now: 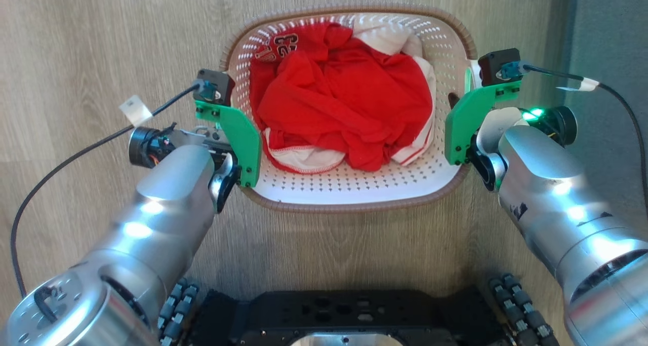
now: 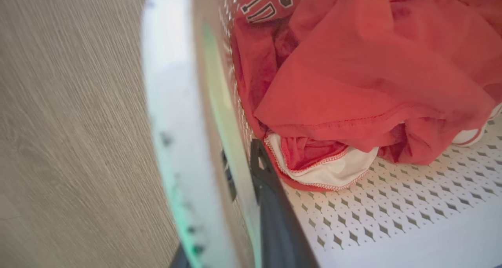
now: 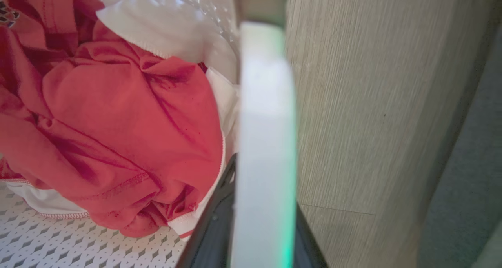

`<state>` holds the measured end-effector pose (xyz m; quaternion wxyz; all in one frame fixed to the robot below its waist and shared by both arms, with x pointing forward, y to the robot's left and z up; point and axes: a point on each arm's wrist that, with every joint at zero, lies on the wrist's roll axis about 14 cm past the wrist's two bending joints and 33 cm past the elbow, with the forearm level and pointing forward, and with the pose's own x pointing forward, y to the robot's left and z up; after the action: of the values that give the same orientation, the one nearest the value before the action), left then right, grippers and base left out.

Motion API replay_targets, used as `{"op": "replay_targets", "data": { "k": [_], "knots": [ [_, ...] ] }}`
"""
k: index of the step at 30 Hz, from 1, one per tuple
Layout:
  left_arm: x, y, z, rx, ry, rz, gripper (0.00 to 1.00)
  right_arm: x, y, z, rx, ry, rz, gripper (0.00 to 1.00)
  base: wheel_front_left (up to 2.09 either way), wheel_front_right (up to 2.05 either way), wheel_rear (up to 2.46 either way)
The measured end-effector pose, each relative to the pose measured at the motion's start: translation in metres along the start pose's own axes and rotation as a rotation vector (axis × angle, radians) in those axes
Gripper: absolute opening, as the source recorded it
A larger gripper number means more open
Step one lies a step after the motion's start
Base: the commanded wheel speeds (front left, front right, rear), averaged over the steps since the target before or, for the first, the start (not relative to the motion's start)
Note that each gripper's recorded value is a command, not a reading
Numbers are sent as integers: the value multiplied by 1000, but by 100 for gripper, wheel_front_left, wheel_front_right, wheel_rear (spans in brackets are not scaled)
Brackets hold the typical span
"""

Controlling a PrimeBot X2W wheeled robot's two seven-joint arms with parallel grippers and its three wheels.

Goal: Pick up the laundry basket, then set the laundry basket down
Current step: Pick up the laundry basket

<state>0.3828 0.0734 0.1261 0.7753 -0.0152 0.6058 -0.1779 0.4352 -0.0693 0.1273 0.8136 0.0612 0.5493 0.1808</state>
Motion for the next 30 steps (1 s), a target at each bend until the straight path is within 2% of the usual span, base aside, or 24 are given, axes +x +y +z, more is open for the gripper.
{"op": "replay_targets", "data": {
  "k": [15,24,30],
  "knots": [
    [-57,-24,-12,106,20,-43,0,-63,21,-10,-27,136,-1,0,0,0,0],
    [-108,-43,-41,148,63,-50,0,-124,46,-37,-53,253,2,0,0,0,0],
    [-138,-54,-51,152,57,-39,0,-156,60,-35,-89,222,-3,0,0,0,0]
  ]
}}
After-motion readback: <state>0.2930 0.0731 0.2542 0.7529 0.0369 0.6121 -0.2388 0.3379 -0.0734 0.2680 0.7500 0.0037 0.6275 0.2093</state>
